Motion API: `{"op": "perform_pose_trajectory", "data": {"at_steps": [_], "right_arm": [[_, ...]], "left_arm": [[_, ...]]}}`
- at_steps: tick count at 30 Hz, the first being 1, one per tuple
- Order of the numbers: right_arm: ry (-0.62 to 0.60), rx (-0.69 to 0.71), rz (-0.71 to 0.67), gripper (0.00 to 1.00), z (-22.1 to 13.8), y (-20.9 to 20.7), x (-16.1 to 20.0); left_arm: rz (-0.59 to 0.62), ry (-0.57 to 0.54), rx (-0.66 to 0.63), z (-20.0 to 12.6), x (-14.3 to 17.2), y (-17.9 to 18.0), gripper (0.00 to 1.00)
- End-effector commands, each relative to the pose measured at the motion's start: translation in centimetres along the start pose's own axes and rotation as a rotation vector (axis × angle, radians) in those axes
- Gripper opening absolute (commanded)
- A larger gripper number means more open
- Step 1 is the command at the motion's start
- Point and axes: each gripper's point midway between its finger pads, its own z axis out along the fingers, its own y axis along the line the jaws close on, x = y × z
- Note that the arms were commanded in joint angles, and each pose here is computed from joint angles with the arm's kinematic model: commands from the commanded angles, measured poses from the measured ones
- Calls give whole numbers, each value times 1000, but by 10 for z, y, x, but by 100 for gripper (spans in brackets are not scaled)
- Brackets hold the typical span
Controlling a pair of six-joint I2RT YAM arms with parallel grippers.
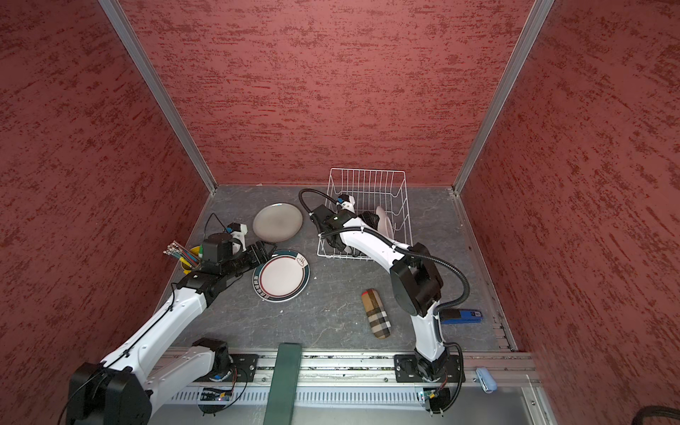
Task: Unload the plates from the dish rack
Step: Pick up the plate from the dish rack.
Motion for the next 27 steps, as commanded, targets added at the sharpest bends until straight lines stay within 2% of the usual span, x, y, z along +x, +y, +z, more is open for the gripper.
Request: {"op": "perform_pose_trajectory", "data": {"at_steps": [1,8,19,20,21,25,27], "right_arm": [[-27,56,-19,68,-2,-14,-8],[-8,68,-44,63,9,-12,-2],[30,66,-57,50,33,-8,6],[29,64,-61,48,34,-7,6],[26,65,-69,40,35,-6,7],[22,86,-96,19,38,-4,9],[19,106,-108,13,39,-5,9]], "left_arm": [[-7,6,19,2,1,-2,78],[-9,16,33,4,5,-7,78],[-14,33,55,8,14,-13,78],[-15,35,55,9,15,-13,78],[-13,38,55,10,16,-13,78],[-12,48,60,13,18,-15,77],[-8,53,64,13,19,-17,78]]}}
